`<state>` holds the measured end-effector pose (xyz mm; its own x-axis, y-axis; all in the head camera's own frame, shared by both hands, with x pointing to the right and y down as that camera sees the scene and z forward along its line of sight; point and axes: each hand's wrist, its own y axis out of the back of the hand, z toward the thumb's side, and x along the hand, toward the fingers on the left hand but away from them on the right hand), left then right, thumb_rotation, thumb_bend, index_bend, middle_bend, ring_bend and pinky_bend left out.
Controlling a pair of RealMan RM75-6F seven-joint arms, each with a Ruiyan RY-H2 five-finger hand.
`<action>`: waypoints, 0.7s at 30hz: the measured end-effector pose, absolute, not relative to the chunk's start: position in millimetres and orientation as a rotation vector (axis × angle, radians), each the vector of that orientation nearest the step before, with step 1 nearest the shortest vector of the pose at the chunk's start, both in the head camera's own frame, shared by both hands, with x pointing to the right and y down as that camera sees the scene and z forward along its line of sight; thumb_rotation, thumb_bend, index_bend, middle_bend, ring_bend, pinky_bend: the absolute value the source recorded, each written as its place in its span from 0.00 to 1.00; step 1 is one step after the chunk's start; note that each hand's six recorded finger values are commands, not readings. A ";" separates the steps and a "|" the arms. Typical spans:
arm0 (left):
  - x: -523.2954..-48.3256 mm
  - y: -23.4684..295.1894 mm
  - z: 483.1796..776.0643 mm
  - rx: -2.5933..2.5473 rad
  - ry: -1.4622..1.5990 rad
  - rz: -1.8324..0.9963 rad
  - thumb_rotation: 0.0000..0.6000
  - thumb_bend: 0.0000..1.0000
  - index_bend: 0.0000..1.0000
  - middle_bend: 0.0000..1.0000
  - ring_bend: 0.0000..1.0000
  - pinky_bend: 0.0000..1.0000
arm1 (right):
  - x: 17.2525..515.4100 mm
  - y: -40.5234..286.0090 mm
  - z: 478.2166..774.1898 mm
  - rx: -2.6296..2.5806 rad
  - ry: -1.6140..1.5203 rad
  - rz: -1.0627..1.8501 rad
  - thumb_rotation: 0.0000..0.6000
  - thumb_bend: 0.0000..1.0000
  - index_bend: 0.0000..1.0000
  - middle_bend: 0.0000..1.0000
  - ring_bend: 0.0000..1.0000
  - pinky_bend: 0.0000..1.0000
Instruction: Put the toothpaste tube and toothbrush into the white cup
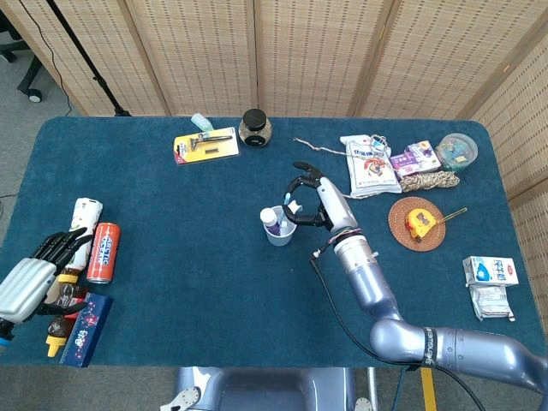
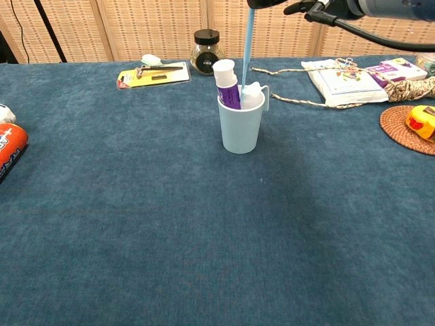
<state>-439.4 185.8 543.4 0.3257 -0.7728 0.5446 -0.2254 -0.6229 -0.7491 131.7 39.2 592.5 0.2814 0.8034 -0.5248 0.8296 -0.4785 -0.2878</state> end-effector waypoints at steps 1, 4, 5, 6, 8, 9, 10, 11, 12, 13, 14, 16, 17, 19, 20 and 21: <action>-439.4 185.7 543.4 -2.039 0.875 -1.283 1.00 0.09 0.00 0.00 0.00 0.00 | 131.8 39.6 593.1 2.479 1.582 -0.975 1.00 0.47 0.58 0.12 0.00 0.00; -439.3 185.9 543.4 -2.038 0.874 -1.283 1.00 0.09 0.00 0.00 0.00 0.00 | 132.2 40.8 595.4 2.476 1.580 -0.975 1.00 0.47 0.58 0.12 0.00 0.00; -439.1 186.0 543.5 -2.038 0.873 -1.283 1.00 0.09 0.00 0.00 0.00 0.00 | 132.2 41.1 595.9 2.477 1.579 -0.975 1.00 0.47 0.58 0.12 0.00 0.00; -439.0 186.0 543.6 -2.038 0.872 -1.283 1.00 0.09 0.00 0.00 0.00 0.00 | 132.3 42.3 597.4 2.478 1.575 -0.980 1.00 0.47 0.58 0.12 0.00 0.00; -438.8 186.0 543.8 -2.037 0.872 -1.284 1.00 0.09 0.00 0.00 0.00 0.00 | 132.6 44.3 600.2 2.483 1.567 -0.989 1.00 0.47 0.57 0.12 0.00 0.00; -438.8 186.1 543.9 -2.037 0.871 -1.285 1.00 0.09 0.00 0.00 0.00 0.00 | 132.5 45.8 601.9 2.491 1.558 -0.996 1.00 0.47 0.56 0.11 0.00 0.00; -438.7 186.1 544.2 -2.036 0.870 -1.286 1.00 0.09 0.00 0.00 0.00 0.00 | 132.6 47.0 603.3 2.498 1.552 -1.003 1.00 0.47 0.55 0.11 0.00 0.00; -438.5 186.2 544.3 -2.036 0.869 -1.287 1.00 0.09 0.00 0.00 0.00 0.00 | 132.9 48.0 605.0 2.505 1.548 -1.011 1.00 0.47 0.53 0.11 0.00 0.00; -438.4 186.3 544.5 -2.036 0.868 -1.288 1.00 0.09 0.00 0.00 0.00 0.00 | 133.4 49.0 607.0 2.514 1.545 -1.020 1.00 0.47 0.52 0.11 0.00 0.00; -438.3 186.4 544.6 -2.036 0.868 -1.288 1.00 0.09 0.00 0.00 0.00 0.00 | 133.9 49.8 608.6 2.520 1.542 -1.026 1.00 0.47 0.52 0.11 0.00 0.00; -438.2 186.4 544.7 -2.035 0.867 -1.288 1.00 0.09 0.00 0.00 0.00 0.00 | 134.3 50.5 610.1 2.524 1.540 -1.031 1.00 0.47 0.52 0.11 0.00 0.00; -438.1 186.4 545.1 -2.034 0.866 -1.291 1.00 0.09 0.00 0.00 0.00 0.00 | 136.0 52.2 614.2 2.527 1.534 -1.047 1.00 0.47 0.51 0.11 0.00 0.00; -438.0 186.3 545.3 -2.034 0.865 -1.292 1.00 0.09 0.00 0.00 0.00 0.00 | 137.0 52.9 616.1 2.528 1.532 -1.056 1.00 0.47 0.50 0.10 0.00 0.00; -437.7 186.4 545.6 -2.033 0.864 -1.293 1.00 0.09 0.00 0.00 0.00 0.00 | 139.1 54.4 620.3 2.531 1.527 -1.072 1.00 0.47 0.47 0.10 0.00 0.00; -437.5 186.5 545.8 -2.032 0.863 -1.294 1.00 0.09 0.00 0.00 0.00 0.00 | 139.4 55.3 621.5 2.534 1.523 -1.073 1.00 0.47 0.45 0.09 0.00 0.00; -437.3 186.5 545.9 -2.032 0.862 -1.294 1.00 0.09 0.00 0.00 0.00 0.00 | 140.0 56.5 623.0 2.537 1.518 -1.073 1.00 0.47 0.42 0.09 0.00 0.00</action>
